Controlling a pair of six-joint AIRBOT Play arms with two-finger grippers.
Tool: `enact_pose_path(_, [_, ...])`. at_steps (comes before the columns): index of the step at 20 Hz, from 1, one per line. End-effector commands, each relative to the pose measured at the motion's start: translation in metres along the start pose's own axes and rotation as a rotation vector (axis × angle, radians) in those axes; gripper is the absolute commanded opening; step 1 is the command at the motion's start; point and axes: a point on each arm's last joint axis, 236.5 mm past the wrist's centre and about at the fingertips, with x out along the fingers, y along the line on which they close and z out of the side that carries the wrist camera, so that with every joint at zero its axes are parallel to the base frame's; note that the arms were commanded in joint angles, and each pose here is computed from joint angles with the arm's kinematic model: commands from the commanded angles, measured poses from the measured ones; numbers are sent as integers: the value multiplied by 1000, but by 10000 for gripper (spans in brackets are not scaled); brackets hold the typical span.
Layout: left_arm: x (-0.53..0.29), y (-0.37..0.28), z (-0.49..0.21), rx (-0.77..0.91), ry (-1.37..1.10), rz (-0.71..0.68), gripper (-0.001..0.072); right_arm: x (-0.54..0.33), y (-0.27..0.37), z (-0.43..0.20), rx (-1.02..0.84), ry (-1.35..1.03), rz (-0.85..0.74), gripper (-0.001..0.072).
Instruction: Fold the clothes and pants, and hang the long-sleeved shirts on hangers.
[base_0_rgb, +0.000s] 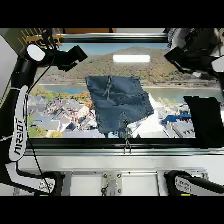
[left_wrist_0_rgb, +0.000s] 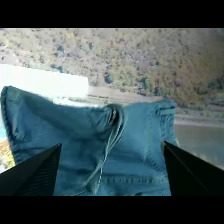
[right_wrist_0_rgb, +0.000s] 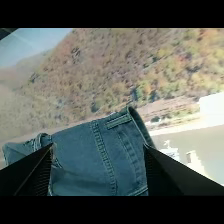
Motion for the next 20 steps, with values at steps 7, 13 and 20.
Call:
enact_pose_path(7, [-26,117,-224,-15,542,248,717,-107,-31,-68,-244,139,-117,575])
enact_pose_path(13, [-6,106,-350,-187,603,172,716,-121,-34,-106,-212,164,-97,575])
enact_pose_path(20, [34,69,-373,-174,634,116,716,-119,-18,-107,-172,162,-34,575])
